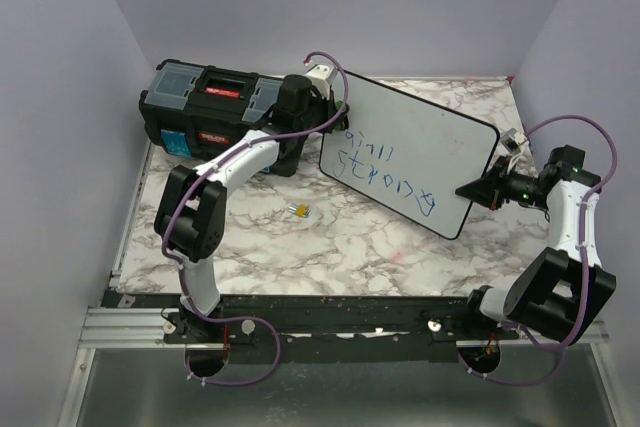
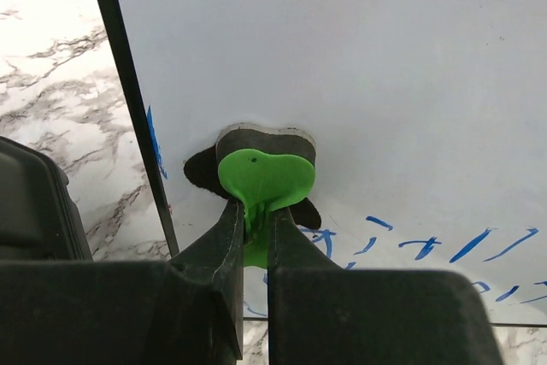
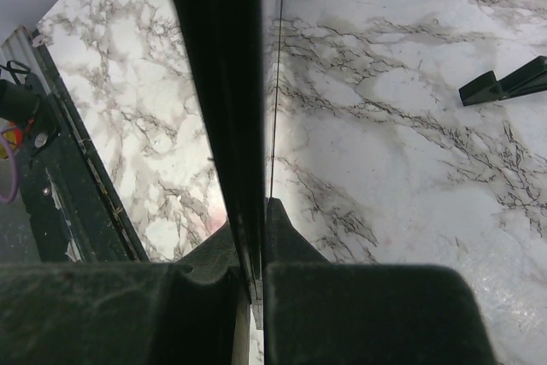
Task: Erase the whiteboard
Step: Erase the whiteboard at the center of the board.
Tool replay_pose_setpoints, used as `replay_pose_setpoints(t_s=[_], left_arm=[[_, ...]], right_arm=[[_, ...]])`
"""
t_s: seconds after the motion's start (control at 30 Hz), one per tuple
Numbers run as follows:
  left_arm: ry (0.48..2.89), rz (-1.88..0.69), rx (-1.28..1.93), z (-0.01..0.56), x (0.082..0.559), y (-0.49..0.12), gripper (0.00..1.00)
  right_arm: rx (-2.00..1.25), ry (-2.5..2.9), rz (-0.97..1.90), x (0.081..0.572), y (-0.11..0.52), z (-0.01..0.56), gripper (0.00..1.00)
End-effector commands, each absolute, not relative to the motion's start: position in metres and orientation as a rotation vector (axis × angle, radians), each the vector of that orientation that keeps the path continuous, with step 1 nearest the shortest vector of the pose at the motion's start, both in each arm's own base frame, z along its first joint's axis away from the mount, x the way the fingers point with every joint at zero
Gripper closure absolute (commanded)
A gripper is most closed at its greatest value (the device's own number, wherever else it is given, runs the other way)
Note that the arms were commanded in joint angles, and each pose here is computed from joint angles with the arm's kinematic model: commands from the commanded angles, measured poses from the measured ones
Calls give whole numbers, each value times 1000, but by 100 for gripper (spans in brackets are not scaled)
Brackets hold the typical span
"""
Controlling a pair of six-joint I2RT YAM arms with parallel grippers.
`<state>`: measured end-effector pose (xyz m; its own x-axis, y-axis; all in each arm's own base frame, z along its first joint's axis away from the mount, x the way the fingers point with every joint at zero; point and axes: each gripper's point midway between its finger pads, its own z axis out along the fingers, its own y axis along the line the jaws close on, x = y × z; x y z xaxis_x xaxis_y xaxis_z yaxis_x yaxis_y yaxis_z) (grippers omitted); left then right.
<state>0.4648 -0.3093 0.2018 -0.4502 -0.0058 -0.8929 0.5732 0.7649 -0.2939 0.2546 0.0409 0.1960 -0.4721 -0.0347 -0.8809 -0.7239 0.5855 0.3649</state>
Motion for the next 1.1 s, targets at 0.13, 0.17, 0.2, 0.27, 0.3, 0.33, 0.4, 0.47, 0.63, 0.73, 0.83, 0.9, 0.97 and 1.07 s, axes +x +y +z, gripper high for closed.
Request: replay_pose_setpoints(t_s=[0.13, 0.17, 0.2, 0.27, 0.3, 0.33, 0.4, 0.47, 0.63, 0.73, 0.83, 0.9, 0.97, 1.07], left_arm=[[2059, -769, 478, 140, 435, -327, 100], [2073, -772, 483, 132, 430, -329, 100], [2084, -771, 485, 126, 425, -329, 100], [2106, -767, 492, 113, 415, -330, 100], [2113, -764, 491, 110, 413, -329, 100], [2117, -762, 489, 108, 411, -329, 100], [2115, -755, 489, 109, 411, -327, 100], [2096, -747, 497, 119, 415, -328, 100], [2022, -732, 510, 161, 429, -332, 100], [1988, -736, 512, 180, 434, -335, 100], [1980, -749, 508, 186, 436, -338, 100], [1990, -761, 515, 183, 435, -343, 100], [2007, -761, 523, 173, 432, -347, 100], [2049, -768, 535, 151, 422, -350, 100]], right_arm=[[-634, 1868, 968, 250, 48, 199, 99], [-635, 1866, 969, 250, 49, 199, 99], [-635, 1867, 970, 250, 49, 199, 99], [-634, 1866, 973, 250, 49, 199, 99], [-635, 1864, 972, 250, 49, 200, 99], [-634, 1865, 974, 250, 49, 199, 99], [-634, 1865, 974, 250, 49, 199, 99], [-635, 1865, 975, 249, 49, 199, 99], [-636, 1864, 975, 249, 49, 200, 99], [-637, 1863, 972, 249, 49, 200, 99], [-638, 1862, 973, 249, 49, 200, 99], [-637, 1862, 974, 249, 49, 200, 99], [-637, 1863, 974, 249, 49, 200, 99], [-636, 1864, 973, 249, 49, 199, 99]])
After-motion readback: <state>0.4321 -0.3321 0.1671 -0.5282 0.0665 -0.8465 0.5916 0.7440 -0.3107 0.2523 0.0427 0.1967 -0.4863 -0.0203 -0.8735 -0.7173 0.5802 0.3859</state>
